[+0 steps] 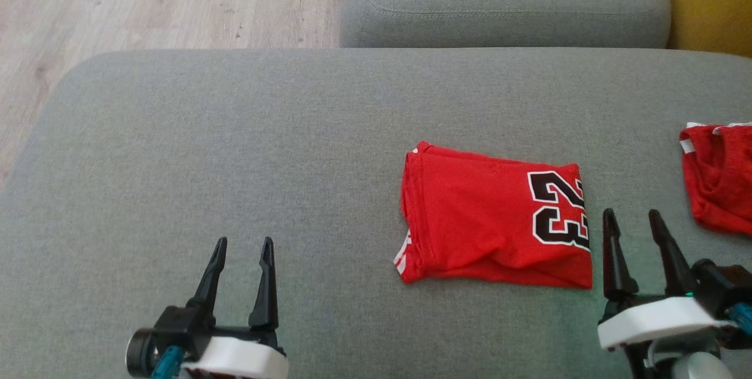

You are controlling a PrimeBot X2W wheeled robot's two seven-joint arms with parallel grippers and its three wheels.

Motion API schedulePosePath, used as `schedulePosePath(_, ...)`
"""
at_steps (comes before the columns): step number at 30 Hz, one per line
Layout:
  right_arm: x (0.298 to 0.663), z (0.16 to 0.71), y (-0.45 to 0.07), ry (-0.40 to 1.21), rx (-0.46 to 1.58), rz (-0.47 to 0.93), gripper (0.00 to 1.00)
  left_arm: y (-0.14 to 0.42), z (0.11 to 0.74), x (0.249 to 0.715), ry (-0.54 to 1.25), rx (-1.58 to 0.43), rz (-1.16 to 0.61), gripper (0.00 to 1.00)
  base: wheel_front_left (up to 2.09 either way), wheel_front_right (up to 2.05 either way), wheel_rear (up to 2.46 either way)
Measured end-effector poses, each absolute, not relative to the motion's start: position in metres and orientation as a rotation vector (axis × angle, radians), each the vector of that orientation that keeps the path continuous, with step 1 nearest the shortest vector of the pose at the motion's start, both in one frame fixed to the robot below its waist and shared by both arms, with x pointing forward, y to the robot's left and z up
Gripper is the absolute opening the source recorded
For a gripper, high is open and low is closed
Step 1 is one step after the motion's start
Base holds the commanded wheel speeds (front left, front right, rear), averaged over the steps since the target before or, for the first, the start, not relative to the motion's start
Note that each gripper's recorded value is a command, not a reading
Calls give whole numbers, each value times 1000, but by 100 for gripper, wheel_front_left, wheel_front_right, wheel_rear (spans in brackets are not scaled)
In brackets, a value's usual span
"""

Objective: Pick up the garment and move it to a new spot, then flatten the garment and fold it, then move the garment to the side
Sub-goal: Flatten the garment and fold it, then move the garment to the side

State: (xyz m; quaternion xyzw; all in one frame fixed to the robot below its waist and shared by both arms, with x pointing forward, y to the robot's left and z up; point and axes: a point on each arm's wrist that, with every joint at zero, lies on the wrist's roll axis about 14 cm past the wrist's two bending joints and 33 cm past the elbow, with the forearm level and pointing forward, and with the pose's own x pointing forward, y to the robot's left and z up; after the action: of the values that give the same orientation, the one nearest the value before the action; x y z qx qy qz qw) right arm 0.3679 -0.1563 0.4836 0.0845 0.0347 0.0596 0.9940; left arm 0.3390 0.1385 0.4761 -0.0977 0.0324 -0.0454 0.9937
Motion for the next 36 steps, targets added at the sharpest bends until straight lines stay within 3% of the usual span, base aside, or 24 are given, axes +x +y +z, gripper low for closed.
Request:
schedulePosePath(17,368,475,-150,103,160,137,100,141,470,337,88,-203,-76,100,0,0,0)
schedulePosePath(22,375,460,-151,197,172,132,100,143,464,338,106,-204,-67,100,0,0,0)
schedulePosePath(30,418,447,-145,409,121,152,100,150,461,347,115,-204,-42,100,0,0,0)
schedulePosePath(36,418,407,-144,621,103,148,100,160,451,345,143,-207,-1,100,0,0,0)
